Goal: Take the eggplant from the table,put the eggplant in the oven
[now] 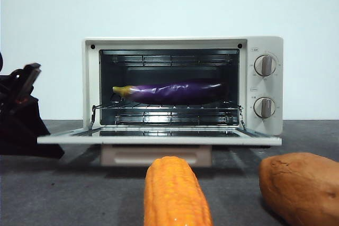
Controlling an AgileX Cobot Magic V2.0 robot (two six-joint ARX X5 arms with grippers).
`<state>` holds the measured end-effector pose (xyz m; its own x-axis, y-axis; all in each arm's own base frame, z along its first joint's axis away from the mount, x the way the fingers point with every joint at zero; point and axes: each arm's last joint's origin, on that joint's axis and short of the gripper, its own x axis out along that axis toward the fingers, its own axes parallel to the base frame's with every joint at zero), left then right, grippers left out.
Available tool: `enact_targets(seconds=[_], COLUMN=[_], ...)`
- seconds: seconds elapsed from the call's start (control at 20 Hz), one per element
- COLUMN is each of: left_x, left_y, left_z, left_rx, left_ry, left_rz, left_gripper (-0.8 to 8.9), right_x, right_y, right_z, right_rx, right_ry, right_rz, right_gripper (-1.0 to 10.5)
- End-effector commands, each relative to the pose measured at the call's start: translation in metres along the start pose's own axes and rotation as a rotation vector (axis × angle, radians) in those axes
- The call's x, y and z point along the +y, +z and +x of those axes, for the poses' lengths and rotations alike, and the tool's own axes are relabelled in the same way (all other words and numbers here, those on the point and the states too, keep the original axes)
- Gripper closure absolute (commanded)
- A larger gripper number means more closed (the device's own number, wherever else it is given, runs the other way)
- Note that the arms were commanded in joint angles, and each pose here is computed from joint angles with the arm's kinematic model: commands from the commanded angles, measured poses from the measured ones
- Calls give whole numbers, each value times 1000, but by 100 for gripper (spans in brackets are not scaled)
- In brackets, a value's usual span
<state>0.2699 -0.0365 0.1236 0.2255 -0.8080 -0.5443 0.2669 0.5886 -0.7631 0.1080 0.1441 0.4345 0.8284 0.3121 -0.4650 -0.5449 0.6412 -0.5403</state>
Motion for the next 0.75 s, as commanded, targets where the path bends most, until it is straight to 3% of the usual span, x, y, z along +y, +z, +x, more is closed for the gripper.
enact_targets(seconds=[0.05,0.15,0.3,0.45,0.6,0.75], left_x=[1,1,-5,-20,-51,-95], left_y=[6,12,33,70,105,107], left_z=[1,-5,-21,-43,-73,-104], left_rx=[-15,-46,-78,-105,-174,-357], left_ry=[-125,-236,-414,-493,-461,-226], left_rz=[41,53,64,79,135,203], left_gripper=[808,808,808,807,807,807], right_x=[-6,-7,-5,0,14,36], right_y=[-6,-17,-33,-37,-43,-60], right_z=[-16,-27,-40,-42,-27,6], right_rx=[-12,10,56,74,121,201], right_ry=[20,101,298,465,510,409], right_rz=[68,112,176,191,171,130], right_gripper=[944,944,944,944,944,944])
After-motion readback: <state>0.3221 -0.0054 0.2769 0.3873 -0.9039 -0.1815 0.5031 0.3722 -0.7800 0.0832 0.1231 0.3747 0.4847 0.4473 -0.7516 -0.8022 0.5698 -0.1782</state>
